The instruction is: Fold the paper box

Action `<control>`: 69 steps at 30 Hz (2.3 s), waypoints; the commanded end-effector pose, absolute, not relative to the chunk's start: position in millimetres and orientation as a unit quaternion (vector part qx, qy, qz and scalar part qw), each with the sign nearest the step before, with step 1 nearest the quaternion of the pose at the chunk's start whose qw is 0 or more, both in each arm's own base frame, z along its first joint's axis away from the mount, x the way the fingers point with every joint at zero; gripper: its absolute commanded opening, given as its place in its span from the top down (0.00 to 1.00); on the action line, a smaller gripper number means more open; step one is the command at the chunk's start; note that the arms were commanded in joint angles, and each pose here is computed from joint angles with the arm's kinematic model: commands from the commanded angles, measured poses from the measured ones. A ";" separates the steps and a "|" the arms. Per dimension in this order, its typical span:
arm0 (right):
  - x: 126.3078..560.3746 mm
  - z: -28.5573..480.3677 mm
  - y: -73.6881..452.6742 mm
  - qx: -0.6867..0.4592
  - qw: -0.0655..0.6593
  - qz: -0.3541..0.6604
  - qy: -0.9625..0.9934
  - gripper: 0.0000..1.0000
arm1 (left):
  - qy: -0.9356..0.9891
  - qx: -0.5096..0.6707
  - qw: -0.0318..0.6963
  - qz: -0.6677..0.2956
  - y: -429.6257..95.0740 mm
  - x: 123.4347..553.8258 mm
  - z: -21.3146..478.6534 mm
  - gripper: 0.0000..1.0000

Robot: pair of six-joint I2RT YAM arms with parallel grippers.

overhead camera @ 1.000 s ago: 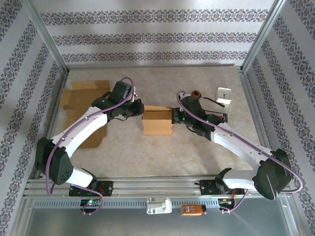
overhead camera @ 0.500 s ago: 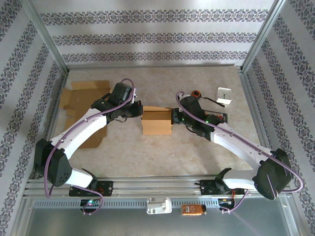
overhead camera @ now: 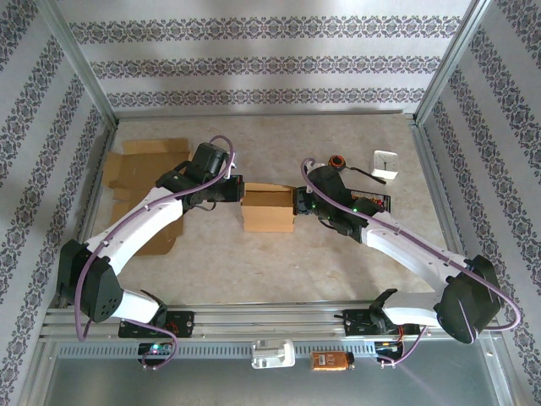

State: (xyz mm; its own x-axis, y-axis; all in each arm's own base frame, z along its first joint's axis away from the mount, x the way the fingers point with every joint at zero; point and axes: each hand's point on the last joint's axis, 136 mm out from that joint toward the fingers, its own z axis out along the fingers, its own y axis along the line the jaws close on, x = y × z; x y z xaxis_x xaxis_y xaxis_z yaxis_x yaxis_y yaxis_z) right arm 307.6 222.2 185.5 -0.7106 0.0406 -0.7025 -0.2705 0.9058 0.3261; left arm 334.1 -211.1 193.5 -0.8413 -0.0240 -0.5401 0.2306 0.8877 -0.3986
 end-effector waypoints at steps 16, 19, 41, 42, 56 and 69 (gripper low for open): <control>281.9 139.7 207.1 -0.079 0.296 0.159 0.939 0.95 | 0.955 0.069 0.221 -0.184 -202.4 317.4 154.0 0.98; 281.9 140.7 208.2 -0.078 0.295 0.162 0.938 0.95 | 0.959 0.064 0.208 -0.181 -201.9 315.6 148.6 0.98; 267.7 121.7 211.5 -0.092 0.322 0.160 0.928 0.91 | 0.963 0.024 0.159 -0.217 -197.5 266.9 98.0 0.89; 268.1 122.5 212.7 -0.092 0.325 0.162 0.927 0.91 | 0.963 0.024 0.160 -0.214 -196.3 266.4 97.2 0.89; 270.2 130.5 214.4 -0.103 0.344 0.159 0.919 0.91 | 0.963 0.052 0.185 -0.189 -185.4 265.7 116.6 0.89; 266.1 158.9 223.5 -0.093 0.353 0.206 0.908 0.73 | 0.952 0.040 0.194 -0.232 -196.8 265.8 125.8 0.72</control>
State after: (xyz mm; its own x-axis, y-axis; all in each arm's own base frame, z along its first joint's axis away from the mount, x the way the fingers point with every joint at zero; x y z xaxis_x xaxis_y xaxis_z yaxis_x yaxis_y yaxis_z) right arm 282.3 224.1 163.6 -0.6864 0.0027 -0.7272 -0.3065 0.9058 0.2927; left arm 302.0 -215.7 167.2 -0.8293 -0.0548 -0.5562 0.2609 0.8421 -0.4720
